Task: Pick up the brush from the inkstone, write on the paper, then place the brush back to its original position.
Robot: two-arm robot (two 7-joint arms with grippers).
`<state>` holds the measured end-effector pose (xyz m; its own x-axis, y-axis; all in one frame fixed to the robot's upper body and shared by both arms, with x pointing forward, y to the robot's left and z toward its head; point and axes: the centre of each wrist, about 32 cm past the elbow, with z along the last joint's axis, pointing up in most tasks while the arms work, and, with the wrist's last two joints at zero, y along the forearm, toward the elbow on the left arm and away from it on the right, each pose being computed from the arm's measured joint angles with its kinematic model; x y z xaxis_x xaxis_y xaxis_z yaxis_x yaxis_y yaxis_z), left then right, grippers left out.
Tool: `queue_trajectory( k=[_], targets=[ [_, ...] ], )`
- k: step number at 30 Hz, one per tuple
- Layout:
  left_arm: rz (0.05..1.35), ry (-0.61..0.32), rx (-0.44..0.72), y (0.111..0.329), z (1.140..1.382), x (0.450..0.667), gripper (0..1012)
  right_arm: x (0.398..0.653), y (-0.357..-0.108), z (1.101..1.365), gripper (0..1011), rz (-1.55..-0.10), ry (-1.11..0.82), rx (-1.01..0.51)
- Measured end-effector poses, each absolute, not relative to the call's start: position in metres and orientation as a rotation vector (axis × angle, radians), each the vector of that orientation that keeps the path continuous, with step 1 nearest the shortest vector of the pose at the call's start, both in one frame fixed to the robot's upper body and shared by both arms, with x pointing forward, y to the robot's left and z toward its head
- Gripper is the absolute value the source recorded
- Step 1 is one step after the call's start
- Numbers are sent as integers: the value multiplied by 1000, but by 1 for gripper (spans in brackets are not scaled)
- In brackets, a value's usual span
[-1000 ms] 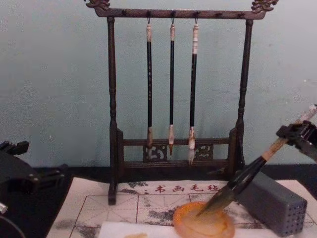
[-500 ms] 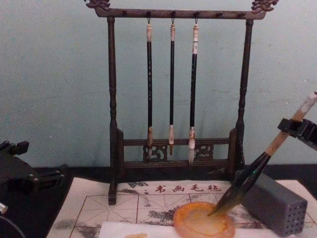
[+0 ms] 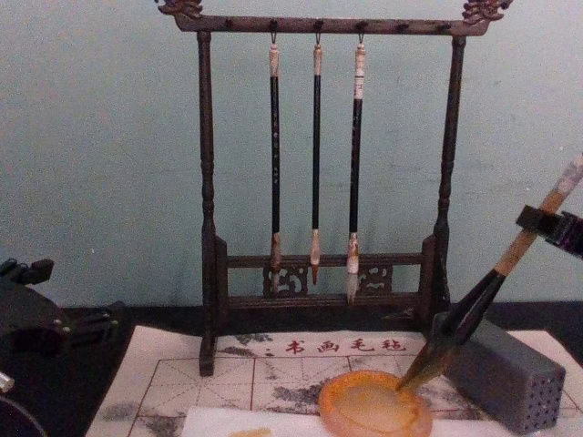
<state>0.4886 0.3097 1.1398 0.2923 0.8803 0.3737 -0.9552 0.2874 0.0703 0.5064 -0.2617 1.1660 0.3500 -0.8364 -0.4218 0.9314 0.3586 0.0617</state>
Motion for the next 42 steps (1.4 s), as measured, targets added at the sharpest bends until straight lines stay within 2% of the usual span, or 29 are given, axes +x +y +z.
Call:
queue_trajectory(
  k=[13, 32, 42],
  targets=[
    [1248, -285, 304, 310, 1140, 489, 1001, 494, -269, 1174, 184, -1103, 264, 314],
    [1248, -285, 304, 310, 1140, 489, 1001, 454, -292, 1185, 184, -773, 124, 245],
    [1248, -285, 304, 310, 1140, 489, 1001, 437, -296, 1184, 184, -650, 98, 204]
  ],
)
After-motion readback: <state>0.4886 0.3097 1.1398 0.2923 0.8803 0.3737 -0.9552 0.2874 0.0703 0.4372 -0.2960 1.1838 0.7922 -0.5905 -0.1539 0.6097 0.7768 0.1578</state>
